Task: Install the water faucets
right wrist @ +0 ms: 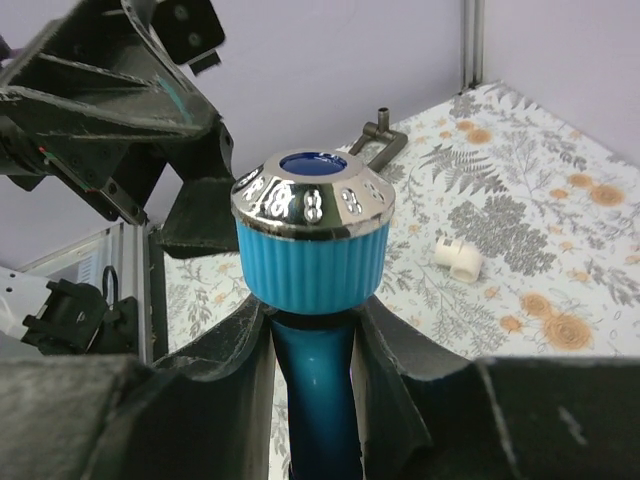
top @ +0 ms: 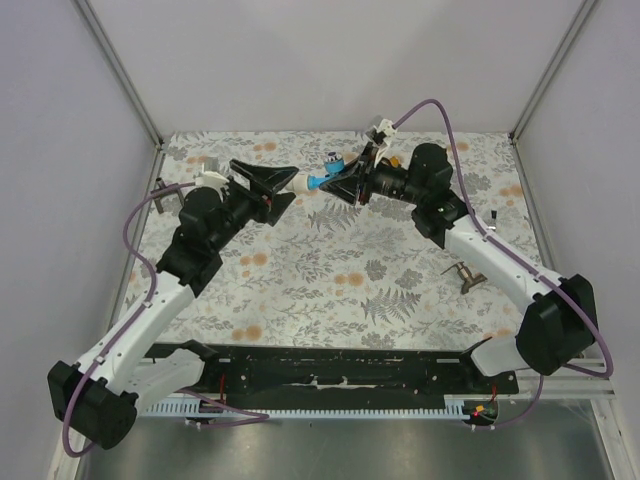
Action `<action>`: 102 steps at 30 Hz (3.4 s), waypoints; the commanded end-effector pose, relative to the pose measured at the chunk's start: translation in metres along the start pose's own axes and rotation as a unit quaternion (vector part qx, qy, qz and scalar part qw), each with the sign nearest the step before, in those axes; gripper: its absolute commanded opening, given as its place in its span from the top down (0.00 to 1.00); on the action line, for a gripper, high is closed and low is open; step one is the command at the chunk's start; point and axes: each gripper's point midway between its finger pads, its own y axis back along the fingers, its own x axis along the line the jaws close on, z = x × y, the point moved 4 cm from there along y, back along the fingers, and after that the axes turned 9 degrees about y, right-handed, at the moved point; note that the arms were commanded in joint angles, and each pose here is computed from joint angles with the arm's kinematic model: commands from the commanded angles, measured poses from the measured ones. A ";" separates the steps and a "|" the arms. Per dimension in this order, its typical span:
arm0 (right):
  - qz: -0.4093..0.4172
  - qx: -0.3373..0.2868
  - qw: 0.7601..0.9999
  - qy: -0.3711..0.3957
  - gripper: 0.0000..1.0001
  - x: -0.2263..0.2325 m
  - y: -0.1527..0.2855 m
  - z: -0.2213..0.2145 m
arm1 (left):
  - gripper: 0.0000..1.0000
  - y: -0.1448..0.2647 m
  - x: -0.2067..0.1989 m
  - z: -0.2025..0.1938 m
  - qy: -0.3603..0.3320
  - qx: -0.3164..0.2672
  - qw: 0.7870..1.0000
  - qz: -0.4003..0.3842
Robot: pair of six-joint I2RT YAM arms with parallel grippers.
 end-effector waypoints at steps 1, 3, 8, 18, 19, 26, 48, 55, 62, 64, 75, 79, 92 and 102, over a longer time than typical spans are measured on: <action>0.012 -0.063 0.995 0.074 1.00 0.016 0.002 0.039 | 0.13 -0.003 -0.013 -0.011 0.072 0.045 0.996 -0.029; 0.010 -0.070 0.994 0.082 1.00 0.017 0.002 0.043 | 0.13 -0.004 -0.008 -0.011 0.077 0.046 0.996 -0.024; 0.025 -0.078 0.993 0.089 1.00 0.024 -0.002 0.044 | 0.13 -0.005 -0.006 -0.006 0.080 0.027 0.996 -0.022; 0.021 -0.094 0.991 0.090 1.00 0.029 -0.004 0.044 | 0.15 -0.010 0.025 0.000 0.129 0.002 0.991 0.021; 0.023 -0.096 0.991 0.088 1.00 0.031 -0.004 0.043 | 0.16 -0.010 0.026 0.001 0.129 -0.004 0.991 0.019; 0.034 -0.120 0.991 0.057 1.00 0.038 -0.002 0.048 | 0.28 -0.011 0.028 0.012 0.146 -0.041 0.988 -0.009; -0.007 -0.054 0.994 -0.098 1.00 0.035 0.000 0.003 | 0.71 0.027 -0.055 0.007 -0.008 -0.021 0.962 -0.271; 0.027 -0.054 0.989 -0.132 1.00 0.035 -0.012 0.006 | 0.61 0.042 -0.074 -0.012 -0.181 0.014 0.941 -0.286; 0.018 -0.078 0.990 -0.113 1.00 0.020 -0.003 0.031 | 0.43 0.065 -0.074 -0.001 -0.347 -0.042 0.909 -0.225; 0.024 -0.083 0.991 -0.106 1.00 0.019 -0.001 0.039 | 0.38 0.068 -0.070 -0.002 -0.407 -0.030 0.889 -0.209; 0.092 -0.103 0.989 -0.050 1.00 0.037 0.008 0.084 | 0.09 0.061 -0.014 0.002 -0.571 0.055 0.813 -0.104; 0.102 -0.103 0.989 -0.043 1.00 0.042 0.012 0.092 | 0.06 0.066 -0.012 -0.020 -0.575 0.105 0.790 -0.185; 0.144 -0.100 0.984 -0.026 1.00 0.052 0.011 0.098 | 0.05 0.040 -0.010 -0.028 -0.581 0.116 0.766 -0.251; 0.173 -0.087 0.981 -0.022 1.00 0.056 0.007 0.096 | 0.11 0.030 -0.027 -0.041 -0.562 0.151 0.752 -0.311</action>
